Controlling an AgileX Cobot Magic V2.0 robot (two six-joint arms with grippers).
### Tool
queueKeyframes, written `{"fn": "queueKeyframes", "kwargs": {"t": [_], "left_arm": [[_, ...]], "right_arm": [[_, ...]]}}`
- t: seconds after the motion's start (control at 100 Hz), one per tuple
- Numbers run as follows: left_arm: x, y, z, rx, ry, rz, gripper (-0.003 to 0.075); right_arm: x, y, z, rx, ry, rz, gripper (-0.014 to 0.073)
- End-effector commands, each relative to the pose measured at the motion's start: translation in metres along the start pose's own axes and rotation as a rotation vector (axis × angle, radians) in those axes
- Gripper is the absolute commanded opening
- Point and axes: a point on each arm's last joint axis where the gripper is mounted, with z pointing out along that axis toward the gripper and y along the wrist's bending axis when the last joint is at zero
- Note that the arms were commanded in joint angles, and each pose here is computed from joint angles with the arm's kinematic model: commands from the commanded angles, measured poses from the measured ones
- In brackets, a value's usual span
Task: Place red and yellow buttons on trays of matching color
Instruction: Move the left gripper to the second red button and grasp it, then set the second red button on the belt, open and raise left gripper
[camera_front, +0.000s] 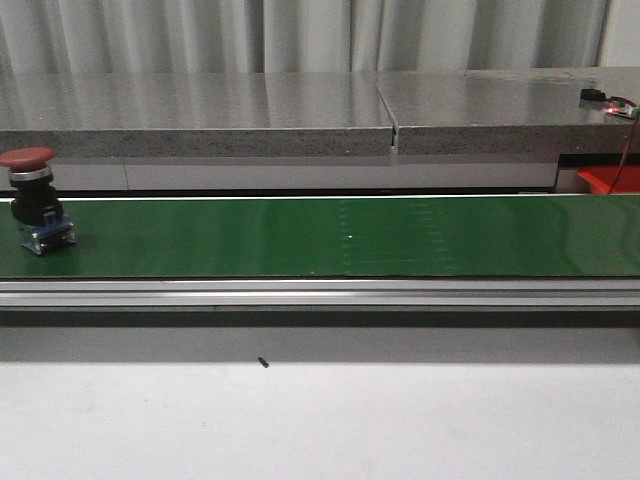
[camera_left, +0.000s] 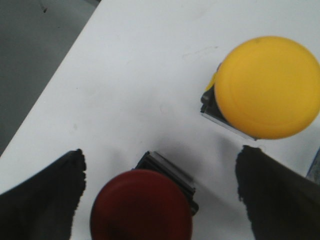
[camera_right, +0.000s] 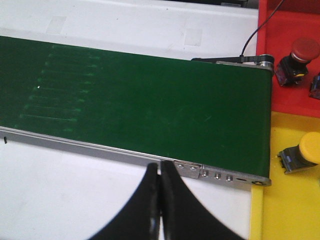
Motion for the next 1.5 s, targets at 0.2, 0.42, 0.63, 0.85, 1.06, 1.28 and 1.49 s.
{"fn": "queueKeyframes", "kwargs": {"t": [0.2,0.42,0.63,0.85,1.06,1.28,1.49], "left_arm": [[-0.022,0.000,-0.031,0.005,-0.131,-0.004,0.0143],[-0.026,0.002,-0.058,0.001,-0.149,-0.009,0.0124],[-0.033,0.005,-0.120,0.012,-0.221,-0.033,0.0124],[-0.028,-0.002,-0.189,0.060,-0.278,-0.051,0.0124],[-0.009,-0.034,-0.226,0.125,-0.295,0.041,0.0124],[0.028,-0.079,-0.232,0.215,-0.232,0.154,0.0124],[0.060,-0.115,-0.217,0.274,-0.162,0.258,0.0124]], "right_arm": [[-0.012,0.002,-0.008,0.000,-0.092,-0.001,-0.0068],[-0.012,0.002,-0.008,0.000,-0.092,-0.001,-0.0068],[-0.012,0.002,-0.008,0.000,-0.092,-0.001,-0.0068],[-0.012,0.002,-0.008,0.000,-0.092,-0.001,-0.0068],[-0.012,0.002,-0.008,0.000,-0.092,-0.001,-0.0068],[-0.012,0.002,-0.008,0.000,-0.092,-0.001,-0.0068],[-0.012,0.002,-0.008,0.000,-0.092,-0.001,-0.0068]]}}
